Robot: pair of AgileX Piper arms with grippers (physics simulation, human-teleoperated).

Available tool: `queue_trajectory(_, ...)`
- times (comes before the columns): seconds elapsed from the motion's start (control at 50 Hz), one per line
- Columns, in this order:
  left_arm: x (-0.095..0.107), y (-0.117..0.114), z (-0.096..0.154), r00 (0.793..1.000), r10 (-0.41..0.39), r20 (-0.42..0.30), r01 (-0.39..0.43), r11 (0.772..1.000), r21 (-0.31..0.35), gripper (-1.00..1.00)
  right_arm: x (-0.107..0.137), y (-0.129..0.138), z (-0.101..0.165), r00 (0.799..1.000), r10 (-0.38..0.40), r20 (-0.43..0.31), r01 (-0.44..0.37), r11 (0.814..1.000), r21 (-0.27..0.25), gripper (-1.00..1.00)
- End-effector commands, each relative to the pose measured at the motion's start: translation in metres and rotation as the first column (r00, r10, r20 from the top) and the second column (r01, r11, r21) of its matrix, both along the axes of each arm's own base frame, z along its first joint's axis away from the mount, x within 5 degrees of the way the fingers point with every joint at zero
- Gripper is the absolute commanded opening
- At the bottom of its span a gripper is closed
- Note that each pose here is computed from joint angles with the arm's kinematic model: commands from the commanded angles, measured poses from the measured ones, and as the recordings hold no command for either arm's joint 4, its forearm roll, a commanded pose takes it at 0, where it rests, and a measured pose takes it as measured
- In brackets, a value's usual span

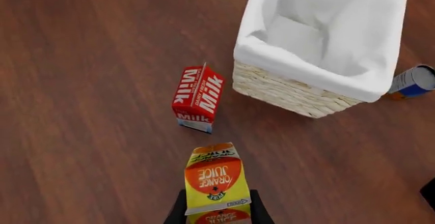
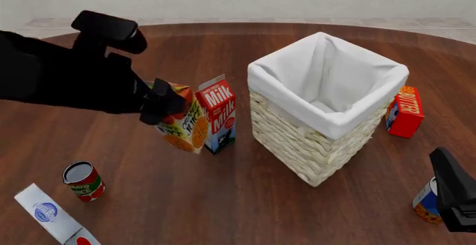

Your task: Pick up the orange juice, and put it in the basket.

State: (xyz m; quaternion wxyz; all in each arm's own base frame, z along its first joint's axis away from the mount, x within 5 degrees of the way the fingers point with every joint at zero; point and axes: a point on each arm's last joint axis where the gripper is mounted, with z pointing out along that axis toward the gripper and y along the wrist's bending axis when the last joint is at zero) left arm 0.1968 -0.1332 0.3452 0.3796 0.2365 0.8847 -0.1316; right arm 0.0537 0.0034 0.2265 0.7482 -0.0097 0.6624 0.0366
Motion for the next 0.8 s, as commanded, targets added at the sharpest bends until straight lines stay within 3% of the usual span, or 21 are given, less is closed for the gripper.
queue_trajectory(0.02,-0.013,-0.007,0.047,0.996,-0.042,0.082,0.048,0.996,-0.073,-1.0,0.0,0.0,0.0,1.0,-0.001,0.001,0.001,1.0,0.001,1.0)
queue_trajectory(0.36,-0.026,-0.013,0.124,0.981,-0.028,0.191,0.075,0.967,-0.244,-1.0,0.0,0.0,0.001,1.0,-0.002,0.002,0.002,1.0,0.0,1.0)
queue_trajectory(0.58,-0.025,-0.025,0.137,0.974,-0.049,0.221,0.112,0.952,-0.284,-1.0,0.0,0.0,0.001,1.0,-0.006,0.002,0.006,1.0,0.003,1.0)
queue_trajectory(0.8,-0.012,-0.044,0.136,0.974,-0.047,0.223,0.119,0.939,-0.323,-1.0,0.0,-0.001,0.002,1.0,-0.01,0.003,0.01,1.0,0.008,1.0)
